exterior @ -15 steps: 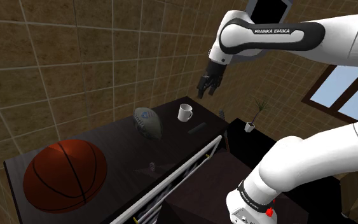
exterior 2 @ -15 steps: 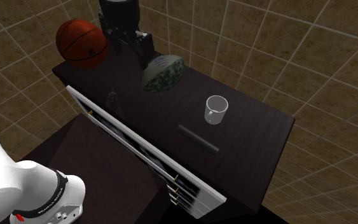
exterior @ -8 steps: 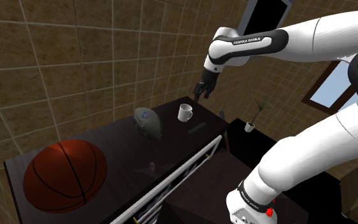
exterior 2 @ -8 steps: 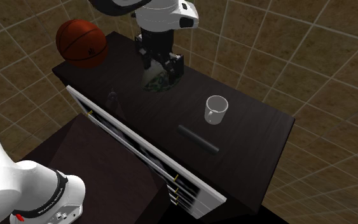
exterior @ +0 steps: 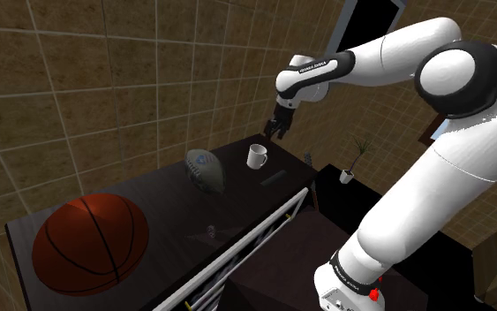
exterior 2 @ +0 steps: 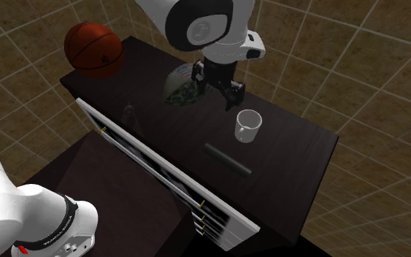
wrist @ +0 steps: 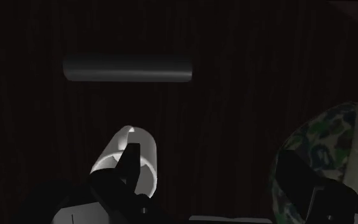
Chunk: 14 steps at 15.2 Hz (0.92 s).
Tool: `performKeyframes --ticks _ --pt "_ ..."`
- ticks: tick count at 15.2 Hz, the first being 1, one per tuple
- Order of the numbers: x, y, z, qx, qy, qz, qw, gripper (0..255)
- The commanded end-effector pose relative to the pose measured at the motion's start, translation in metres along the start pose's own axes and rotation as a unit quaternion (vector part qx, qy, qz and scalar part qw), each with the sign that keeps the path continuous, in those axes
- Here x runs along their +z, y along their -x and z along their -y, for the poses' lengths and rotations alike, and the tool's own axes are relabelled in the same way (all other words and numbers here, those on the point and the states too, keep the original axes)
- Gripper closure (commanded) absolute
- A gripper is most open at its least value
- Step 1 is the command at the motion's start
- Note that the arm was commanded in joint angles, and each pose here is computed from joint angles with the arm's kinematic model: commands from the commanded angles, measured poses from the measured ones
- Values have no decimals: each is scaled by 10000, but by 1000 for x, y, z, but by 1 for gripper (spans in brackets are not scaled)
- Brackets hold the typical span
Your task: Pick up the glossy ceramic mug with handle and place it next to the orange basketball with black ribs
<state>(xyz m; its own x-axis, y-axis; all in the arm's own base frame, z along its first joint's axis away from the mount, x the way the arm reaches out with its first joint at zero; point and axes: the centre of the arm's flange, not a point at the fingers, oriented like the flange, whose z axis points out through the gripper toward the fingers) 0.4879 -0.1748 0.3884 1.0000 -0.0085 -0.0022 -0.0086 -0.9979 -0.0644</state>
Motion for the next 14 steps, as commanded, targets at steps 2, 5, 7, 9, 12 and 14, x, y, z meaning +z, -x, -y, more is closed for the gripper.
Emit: performKeyframes --ticks 2,5,7,9,12,14 --pt "25 -20 -26 2 9 -19 10000 0" --pt "48 -40 -51 6 12 -34 10000 0" --pt "63 -53 -67 9 15 -44 10000 0" --pt "78 -67 -84 11 17 -54 10000 0" --pt "101 -87 -109 15 21 -69 10000 0" --pt "116 -100 -125 18 23 -79 10000 0"
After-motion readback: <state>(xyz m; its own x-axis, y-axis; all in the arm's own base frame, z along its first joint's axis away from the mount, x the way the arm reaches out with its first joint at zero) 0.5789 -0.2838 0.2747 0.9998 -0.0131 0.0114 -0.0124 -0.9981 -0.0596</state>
